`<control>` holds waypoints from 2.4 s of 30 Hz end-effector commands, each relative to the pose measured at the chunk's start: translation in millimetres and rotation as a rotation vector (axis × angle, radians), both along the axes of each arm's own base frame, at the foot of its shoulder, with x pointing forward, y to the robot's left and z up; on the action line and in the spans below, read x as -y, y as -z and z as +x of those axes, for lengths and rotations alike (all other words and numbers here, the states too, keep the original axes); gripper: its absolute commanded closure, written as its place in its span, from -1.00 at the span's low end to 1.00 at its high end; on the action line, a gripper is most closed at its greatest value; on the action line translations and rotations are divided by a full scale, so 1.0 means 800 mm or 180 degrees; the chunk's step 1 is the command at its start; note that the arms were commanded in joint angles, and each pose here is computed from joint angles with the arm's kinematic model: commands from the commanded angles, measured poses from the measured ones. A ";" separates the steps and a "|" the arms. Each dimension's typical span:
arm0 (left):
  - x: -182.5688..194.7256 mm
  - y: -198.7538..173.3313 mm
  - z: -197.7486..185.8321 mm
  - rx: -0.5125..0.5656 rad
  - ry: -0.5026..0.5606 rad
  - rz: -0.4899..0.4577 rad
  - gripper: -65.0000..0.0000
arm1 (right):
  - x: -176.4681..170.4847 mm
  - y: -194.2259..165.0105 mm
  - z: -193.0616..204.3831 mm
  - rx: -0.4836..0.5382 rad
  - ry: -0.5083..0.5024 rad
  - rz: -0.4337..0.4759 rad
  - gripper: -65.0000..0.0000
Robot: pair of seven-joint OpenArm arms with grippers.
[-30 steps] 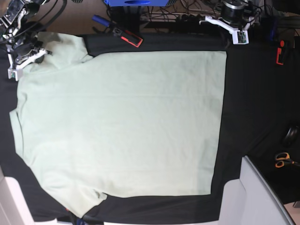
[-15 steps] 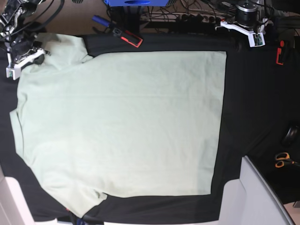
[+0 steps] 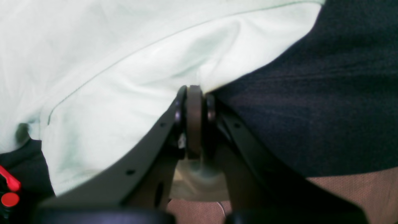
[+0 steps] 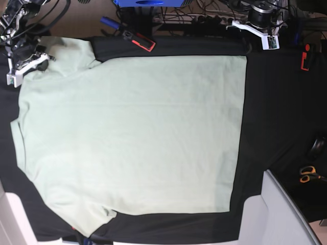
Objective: Fold the T-shirt properly
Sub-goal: 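Lower the left gripper onto the hem corner of the same edge and pinch, then lift the shirt edge with both grippers and fold it over onto the shirt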
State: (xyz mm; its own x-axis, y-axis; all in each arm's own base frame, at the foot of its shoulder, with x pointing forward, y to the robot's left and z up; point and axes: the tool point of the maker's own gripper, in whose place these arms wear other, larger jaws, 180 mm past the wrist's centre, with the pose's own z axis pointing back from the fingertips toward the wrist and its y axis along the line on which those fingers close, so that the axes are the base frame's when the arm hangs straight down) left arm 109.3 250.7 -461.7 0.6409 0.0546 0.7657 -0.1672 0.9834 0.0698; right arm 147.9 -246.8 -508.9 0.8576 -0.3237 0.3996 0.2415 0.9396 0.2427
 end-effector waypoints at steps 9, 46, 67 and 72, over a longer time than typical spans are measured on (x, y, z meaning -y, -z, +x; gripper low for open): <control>-0.003 -0.003 0.017 0.0132 -0.0015 0.0011 0.24 | -0.050 0.027 -0.033 -0.0446 -0.0260 0.0290 0.99; -0.005 -0.007 0.024 0.0449 -0.0447 -0.1083 -0.14 | -0.042 0.025 -0.028 -0.0430 -0.0274 0.0247 0.99; 0.064 0.031 0.045 0.0264 -0.0179 -0.1410 -0.12 | -0.042 0.024 -0.026 -0.0421 -0.0275 0.0247 0.99; 0.059 0.031 0.045 0.0276 -0.0204 -0.1393 0.37 | -0.042 0.024 -0.026 -0.0421 -0.0275 0.0247 0.99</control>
